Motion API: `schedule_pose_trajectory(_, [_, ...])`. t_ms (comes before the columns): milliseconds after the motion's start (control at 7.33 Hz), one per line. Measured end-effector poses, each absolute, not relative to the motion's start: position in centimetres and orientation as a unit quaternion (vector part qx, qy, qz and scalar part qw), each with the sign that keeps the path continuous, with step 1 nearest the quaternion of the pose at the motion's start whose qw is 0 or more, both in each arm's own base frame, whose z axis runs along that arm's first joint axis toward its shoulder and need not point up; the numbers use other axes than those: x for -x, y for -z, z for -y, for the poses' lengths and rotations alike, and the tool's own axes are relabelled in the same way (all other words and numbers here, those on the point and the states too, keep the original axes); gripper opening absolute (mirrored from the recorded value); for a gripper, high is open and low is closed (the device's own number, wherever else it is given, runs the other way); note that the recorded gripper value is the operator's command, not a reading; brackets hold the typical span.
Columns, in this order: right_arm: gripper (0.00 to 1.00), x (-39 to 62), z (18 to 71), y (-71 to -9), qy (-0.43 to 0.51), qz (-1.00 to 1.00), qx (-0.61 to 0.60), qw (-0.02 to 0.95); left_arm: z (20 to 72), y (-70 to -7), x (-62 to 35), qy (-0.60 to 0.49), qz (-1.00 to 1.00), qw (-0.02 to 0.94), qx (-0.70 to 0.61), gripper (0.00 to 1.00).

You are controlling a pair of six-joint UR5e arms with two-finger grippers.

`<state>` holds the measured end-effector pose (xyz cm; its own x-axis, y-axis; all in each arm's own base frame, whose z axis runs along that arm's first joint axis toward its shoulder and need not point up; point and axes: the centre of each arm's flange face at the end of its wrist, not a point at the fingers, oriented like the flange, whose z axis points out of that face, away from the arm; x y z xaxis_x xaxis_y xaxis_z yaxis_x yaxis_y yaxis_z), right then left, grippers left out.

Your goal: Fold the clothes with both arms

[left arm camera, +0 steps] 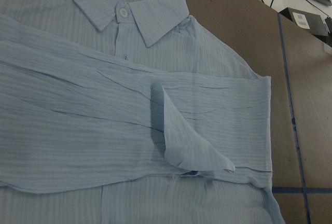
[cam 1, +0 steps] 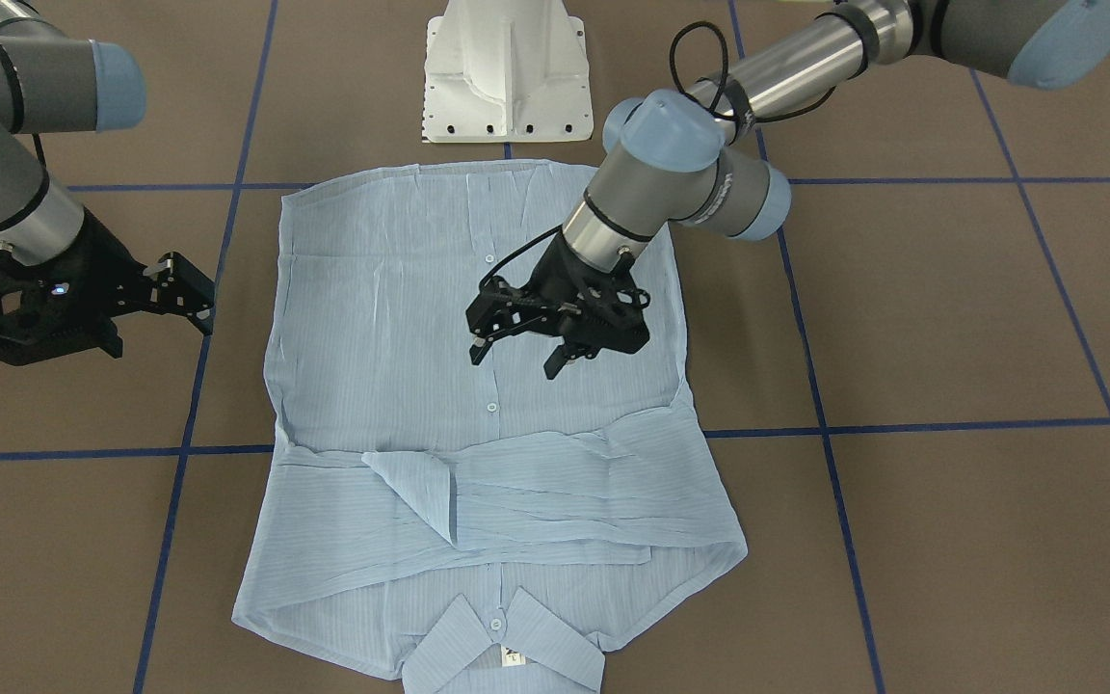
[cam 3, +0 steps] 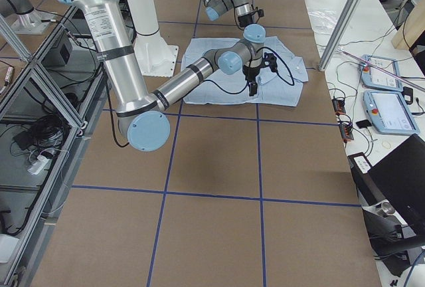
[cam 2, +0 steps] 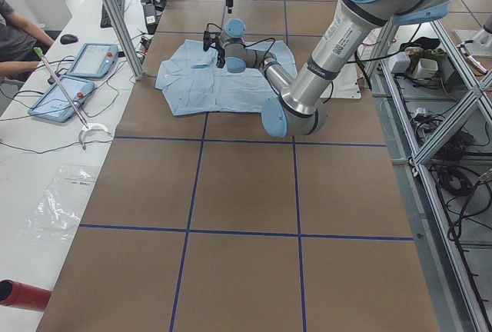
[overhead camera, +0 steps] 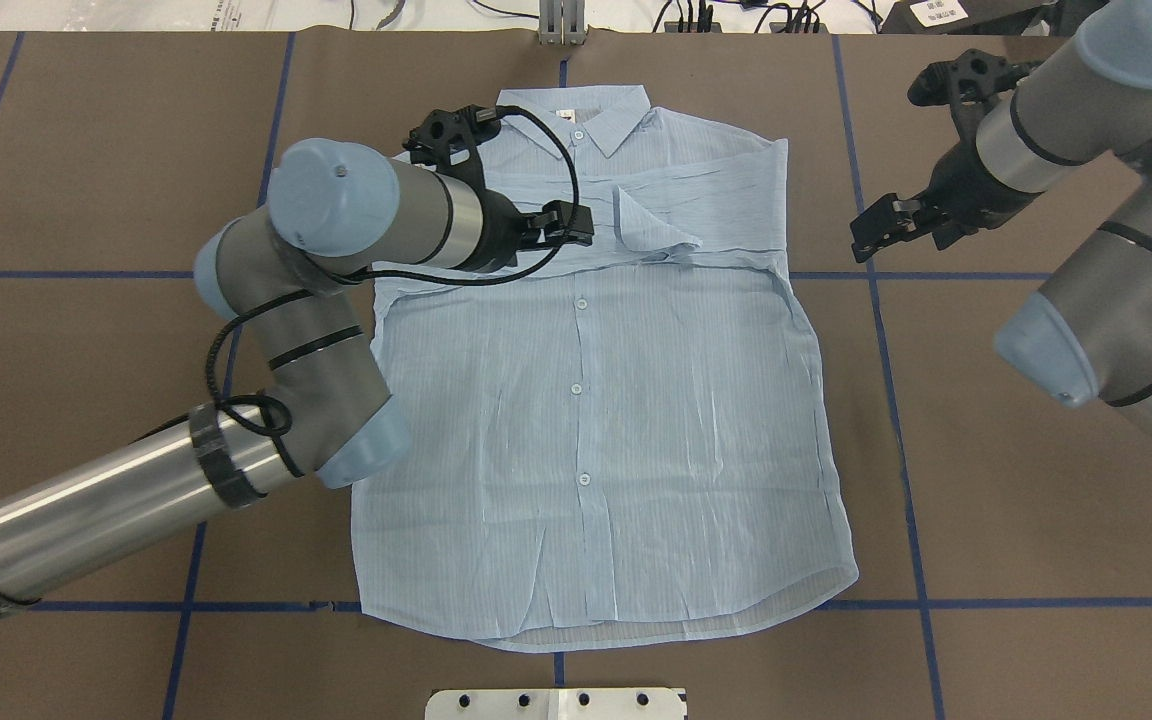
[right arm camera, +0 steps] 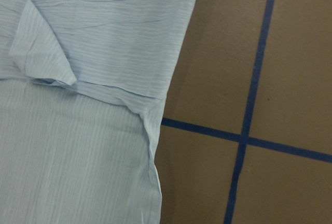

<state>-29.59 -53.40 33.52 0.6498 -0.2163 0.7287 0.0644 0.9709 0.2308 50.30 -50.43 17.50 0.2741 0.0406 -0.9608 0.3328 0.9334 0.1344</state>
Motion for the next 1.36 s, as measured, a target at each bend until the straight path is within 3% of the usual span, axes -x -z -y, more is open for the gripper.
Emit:
schedule_pose_trajectory(545, [1.0,39.6,58.1,-31.7,0.102,0.394,-0.144,0.902,44.5,-17.4,-37.3,0.03,-0.526,0.824,-0.207,1.0])
schedule_pose_trajectory(955, [1.0,45.4,62.7,-27.6,0.095,0.386,-0.147,0.906,44.5,-19.4,-32.9,0.002,-0.496,0.833,-0.243,1.0])
schedule_pose_trajectory(1364, [1.0,52.0,63.5,-25.1,0.105,0.358,-0.151,0.915,45.0,-19.4,-31.5,-0.003,-0.491,0.832,-0.256,1.0])
